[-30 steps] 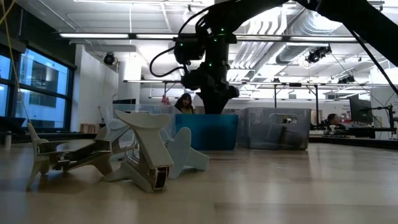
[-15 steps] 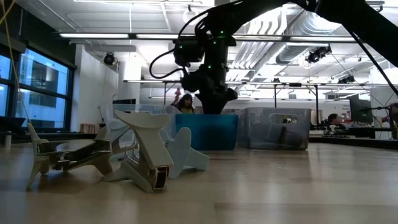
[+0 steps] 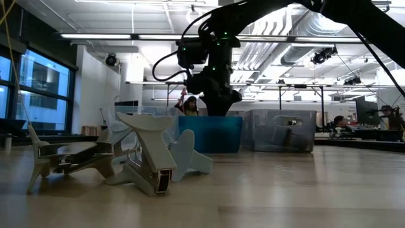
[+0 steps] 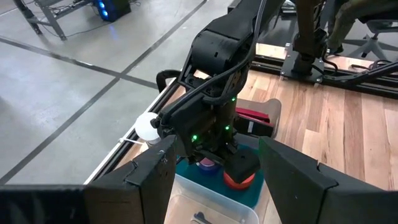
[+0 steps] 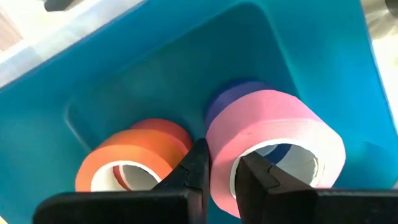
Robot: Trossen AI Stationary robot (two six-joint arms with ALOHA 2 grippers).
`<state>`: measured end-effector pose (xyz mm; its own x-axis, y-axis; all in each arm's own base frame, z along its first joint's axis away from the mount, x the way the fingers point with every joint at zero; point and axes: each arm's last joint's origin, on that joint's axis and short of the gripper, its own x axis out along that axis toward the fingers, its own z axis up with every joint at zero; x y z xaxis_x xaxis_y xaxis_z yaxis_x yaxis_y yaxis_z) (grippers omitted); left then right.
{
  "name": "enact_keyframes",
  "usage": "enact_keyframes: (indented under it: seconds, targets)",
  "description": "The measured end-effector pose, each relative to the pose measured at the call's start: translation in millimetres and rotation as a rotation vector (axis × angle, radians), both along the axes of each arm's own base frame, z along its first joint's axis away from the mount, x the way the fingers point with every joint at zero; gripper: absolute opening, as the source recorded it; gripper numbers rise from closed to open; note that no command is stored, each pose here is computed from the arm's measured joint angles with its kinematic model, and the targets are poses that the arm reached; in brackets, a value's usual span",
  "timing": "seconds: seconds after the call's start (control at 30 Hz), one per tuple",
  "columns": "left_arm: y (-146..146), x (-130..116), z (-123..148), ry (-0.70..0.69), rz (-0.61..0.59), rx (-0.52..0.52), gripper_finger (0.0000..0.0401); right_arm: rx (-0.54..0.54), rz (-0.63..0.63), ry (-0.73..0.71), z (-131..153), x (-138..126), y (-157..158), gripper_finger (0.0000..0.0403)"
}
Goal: Pick and place Stapler, Stapler remover, tape
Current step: Put the pink tape into the blue bin
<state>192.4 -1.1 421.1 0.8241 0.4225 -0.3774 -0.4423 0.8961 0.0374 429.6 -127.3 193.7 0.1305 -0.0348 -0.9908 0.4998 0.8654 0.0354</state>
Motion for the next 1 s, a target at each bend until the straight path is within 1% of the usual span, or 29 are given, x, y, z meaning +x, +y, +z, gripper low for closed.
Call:
enact_keyframes:
  seconds: [0.2, 0.47, 0.57, 0.8, 1.0]
  targets:
    - [0, 0, 0, 0.000, 0.000, 0.000, 0.0223, -0.012, 0.007, 0.004, 0, 0, 0, 0.0038]
    - [0, 0, 0, -0.001, 0.000, 0.000, 0.0223, 0.016, 0.021, 0.044, -16, 2, 0, 0.0038]
    - [0, 0, 0, -0.001, 0.000, 0.000, 0.0223, 0.010, 0.015, 0.043, -16, 3, 0, 0.0043]
    - [0, 0, 0, -0.001, 0.000, 0.000, 0.0223, -0.009, 0.020, 0.036, -16, 4, -1, 0.0038]
    - [0, 0, 0, -0.001, 0.000, 0.000, 0.0223, -0.004, 0.014, 0.023, -16, 5, -1, 0.0051]
